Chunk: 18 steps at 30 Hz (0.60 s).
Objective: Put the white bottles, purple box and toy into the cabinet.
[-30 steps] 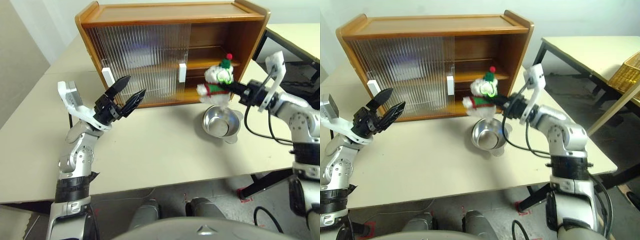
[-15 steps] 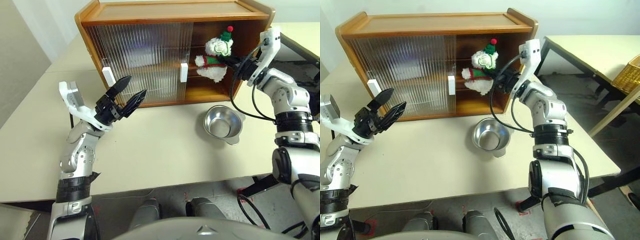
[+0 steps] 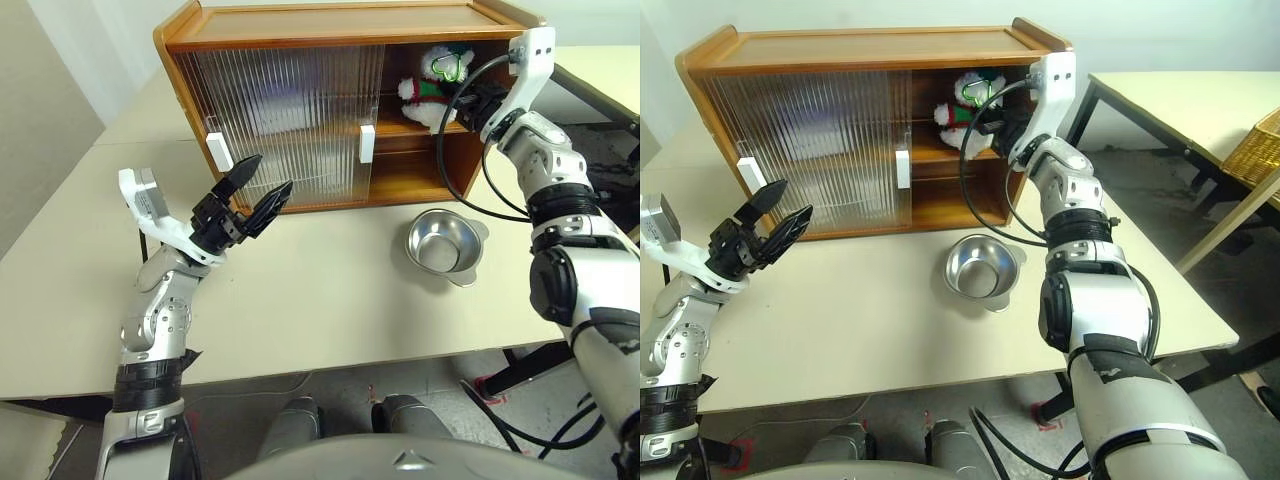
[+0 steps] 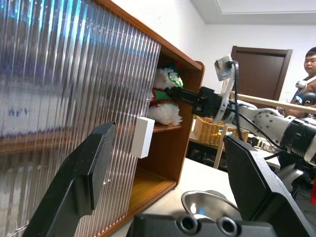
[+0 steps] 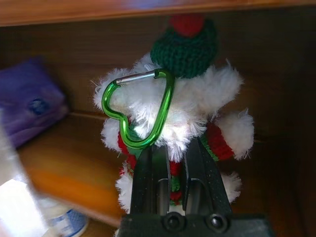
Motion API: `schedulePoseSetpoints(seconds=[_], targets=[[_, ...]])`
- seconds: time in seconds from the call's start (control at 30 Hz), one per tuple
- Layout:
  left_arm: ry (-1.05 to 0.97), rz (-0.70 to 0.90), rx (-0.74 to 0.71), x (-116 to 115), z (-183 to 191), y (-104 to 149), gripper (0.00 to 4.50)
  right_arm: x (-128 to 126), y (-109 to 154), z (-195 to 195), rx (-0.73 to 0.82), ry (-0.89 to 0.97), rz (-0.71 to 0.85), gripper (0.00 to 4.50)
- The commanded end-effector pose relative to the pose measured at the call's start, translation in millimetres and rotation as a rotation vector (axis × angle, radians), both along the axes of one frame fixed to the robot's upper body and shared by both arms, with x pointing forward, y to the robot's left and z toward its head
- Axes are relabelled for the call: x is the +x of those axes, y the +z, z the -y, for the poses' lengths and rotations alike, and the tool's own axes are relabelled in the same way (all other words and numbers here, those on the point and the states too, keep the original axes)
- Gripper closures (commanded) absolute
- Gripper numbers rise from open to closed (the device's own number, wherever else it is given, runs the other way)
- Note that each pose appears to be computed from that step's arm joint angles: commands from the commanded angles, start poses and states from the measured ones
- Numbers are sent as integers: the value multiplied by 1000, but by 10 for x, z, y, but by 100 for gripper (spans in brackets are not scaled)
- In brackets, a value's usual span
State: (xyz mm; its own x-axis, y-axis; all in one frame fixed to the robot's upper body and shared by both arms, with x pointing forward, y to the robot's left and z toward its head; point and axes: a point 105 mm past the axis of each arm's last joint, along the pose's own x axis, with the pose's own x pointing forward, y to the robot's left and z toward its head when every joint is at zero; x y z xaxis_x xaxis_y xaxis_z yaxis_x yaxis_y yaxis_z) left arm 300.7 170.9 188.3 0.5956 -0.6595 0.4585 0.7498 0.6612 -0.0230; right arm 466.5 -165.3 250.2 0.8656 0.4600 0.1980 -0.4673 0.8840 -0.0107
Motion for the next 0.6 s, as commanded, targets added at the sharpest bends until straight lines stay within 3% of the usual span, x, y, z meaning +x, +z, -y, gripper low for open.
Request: schedulePoseSetpoints(seconds=[0.03, 0.4, 0.6], targets=[[7, 5, 12, -19, 11, 2, 0, 45, 9, -107, -34, -22, 21, 450], [21, 6, 11, -44, 4, 4, 0, 114, -89, -254, -98, -85, 15, 450], [24, 6, 11, -45, -3, 7, 0, 121, -60, -236, -102, -104, 26, 241]])
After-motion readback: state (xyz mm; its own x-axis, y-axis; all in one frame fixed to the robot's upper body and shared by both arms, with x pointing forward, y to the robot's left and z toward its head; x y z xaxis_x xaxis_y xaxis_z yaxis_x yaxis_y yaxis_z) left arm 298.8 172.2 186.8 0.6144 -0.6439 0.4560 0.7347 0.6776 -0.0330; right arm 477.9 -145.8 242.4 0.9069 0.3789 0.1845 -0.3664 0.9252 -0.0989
